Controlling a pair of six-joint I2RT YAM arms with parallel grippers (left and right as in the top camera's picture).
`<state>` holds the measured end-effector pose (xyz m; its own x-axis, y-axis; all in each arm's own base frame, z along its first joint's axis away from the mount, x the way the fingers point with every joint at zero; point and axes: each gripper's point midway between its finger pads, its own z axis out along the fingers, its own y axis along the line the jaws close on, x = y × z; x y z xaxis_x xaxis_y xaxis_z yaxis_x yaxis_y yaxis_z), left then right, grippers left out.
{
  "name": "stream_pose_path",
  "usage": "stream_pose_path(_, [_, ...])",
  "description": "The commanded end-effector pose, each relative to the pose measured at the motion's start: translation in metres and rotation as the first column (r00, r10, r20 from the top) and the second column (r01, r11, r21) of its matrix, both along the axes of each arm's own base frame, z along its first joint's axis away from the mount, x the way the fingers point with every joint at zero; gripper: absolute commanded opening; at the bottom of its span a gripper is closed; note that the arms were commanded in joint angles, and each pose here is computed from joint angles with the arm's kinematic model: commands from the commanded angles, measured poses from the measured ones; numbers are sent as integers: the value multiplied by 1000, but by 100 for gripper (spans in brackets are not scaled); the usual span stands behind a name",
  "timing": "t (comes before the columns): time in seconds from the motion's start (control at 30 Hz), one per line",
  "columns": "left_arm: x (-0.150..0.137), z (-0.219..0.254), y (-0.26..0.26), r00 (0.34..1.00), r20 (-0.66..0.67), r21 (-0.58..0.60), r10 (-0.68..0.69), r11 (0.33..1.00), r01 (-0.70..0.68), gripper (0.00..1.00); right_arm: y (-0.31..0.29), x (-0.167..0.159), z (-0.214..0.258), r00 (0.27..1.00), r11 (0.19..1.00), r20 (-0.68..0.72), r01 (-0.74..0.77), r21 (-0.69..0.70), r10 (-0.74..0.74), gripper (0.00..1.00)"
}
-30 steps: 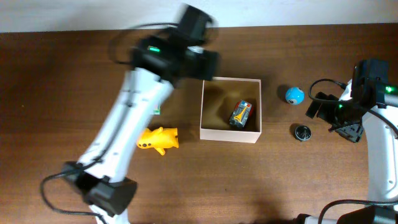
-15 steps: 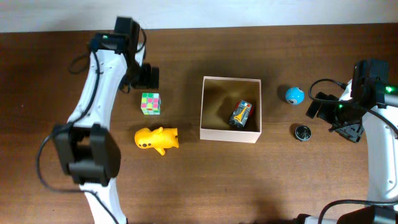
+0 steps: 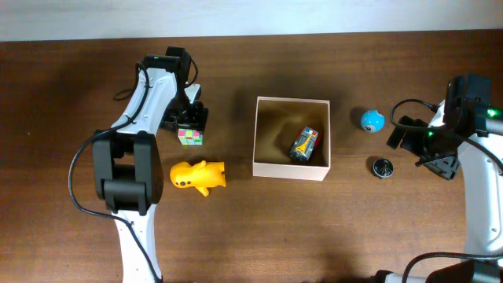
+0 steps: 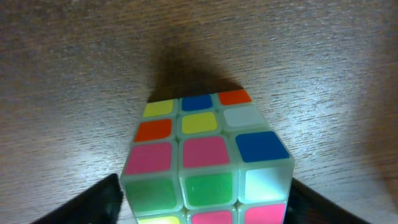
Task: Pack container
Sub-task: 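Move the left gripper back and grasp the Rubik's cube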
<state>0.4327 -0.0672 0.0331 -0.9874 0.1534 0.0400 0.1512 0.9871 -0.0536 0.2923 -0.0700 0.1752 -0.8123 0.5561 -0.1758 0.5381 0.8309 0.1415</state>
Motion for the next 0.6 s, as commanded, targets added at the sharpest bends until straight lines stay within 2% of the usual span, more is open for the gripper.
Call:
stream_pose_path(0.0, [-2,-7,-3,1000,-16,-11,-19,1000,19,66,-5,-1,-2,1000,1000,-4,16,-14,-16,99])
stream_pose_path(0.07, [-2,-7,-3,1000,-17,-11,-19,1000,18,56,-5,0,-2,1000,1000,-3,16,-14,-16,99])
stream_pose_path(0.33, [-4,2,-12,999,-25,-48,-24,999,23,46,-5,0,-2,1000,1000,-1,16,-15,-16,99])
stream_pose_path(0.47, [3,38,-22,999,4,-72,-37,997,37,43,-5,0,-2,1000,1000,-1,16,-15,-16,99])
stream_pose_path(0.57, [12,81,-39,995,74,-99,-60,993,67,43,-5,0,-2,1000,1000,-1,16,-15,-16,99])
